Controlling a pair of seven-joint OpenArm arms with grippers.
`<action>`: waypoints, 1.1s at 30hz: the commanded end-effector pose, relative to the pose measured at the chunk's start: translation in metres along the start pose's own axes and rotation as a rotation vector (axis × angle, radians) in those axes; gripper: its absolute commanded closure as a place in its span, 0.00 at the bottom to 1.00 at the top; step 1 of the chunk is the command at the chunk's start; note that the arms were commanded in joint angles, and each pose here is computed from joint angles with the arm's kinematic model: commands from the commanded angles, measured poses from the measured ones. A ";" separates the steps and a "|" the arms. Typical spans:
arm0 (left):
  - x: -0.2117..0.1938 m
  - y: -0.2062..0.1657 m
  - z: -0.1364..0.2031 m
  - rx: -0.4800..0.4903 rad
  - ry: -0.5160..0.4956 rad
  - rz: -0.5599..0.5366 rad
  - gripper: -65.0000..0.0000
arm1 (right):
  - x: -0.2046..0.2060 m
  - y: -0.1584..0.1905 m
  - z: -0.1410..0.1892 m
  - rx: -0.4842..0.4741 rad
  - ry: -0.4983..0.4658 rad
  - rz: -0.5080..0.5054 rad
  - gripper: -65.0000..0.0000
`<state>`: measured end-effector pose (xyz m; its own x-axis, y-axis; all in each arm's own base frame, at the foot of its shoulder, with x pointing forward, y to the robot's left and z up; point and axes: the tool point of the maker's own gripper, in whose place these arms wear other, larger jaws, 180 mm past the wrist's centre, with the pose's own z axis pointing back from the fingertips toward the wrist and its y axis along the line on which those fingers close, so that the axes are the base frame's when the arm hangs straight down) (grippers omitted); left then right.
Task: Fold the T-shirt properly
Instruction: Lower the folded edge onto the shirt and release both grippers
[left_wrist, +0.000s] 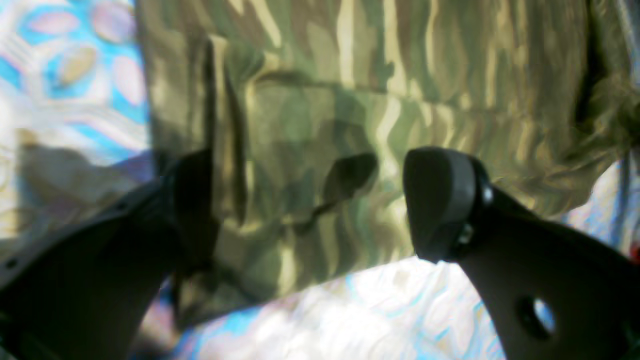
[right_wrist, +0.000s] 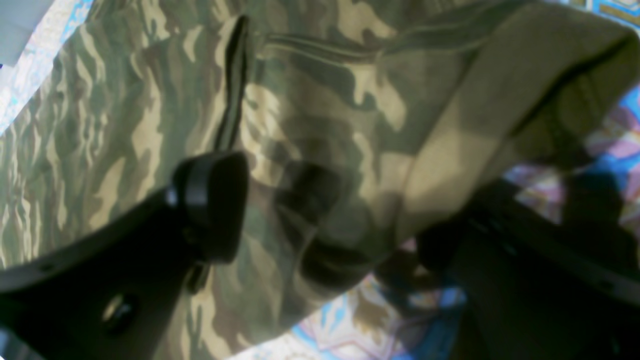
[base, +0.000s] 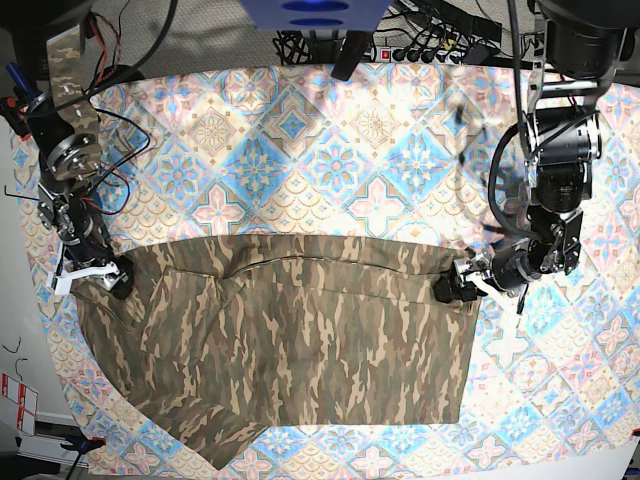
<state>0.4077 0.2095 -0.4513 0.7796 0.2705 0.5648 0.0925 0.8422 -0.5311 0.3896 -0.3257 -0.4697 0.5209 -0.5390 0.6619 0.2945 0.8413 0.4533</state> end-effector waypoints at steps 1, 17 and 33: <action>0.015 0.006 0.005 0.016 -0.032 -0.007 0.23 | -0.015 0.003 0.001 0.022 0.095 0.020 0.26; 0.005 0.023 0.011 0.069 0.019 -0.056 0.23 | -0.019 0.009 0.002 0.051 0.120 0.024 0.38; 0.019 0.014 0.009 0.059 -0.018 -0.136 0.22 | -0.019 0.009 0.002 0.053 0.119 0.025 0.38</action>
<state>0.4022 0.2368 -0.4574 0.7826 0.1515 0.6038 0.1325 0.9072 -0.3993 0.3853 -0.3174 -0.4714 0.5600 -0.5343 0.6332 0.2605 0.8391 0.4775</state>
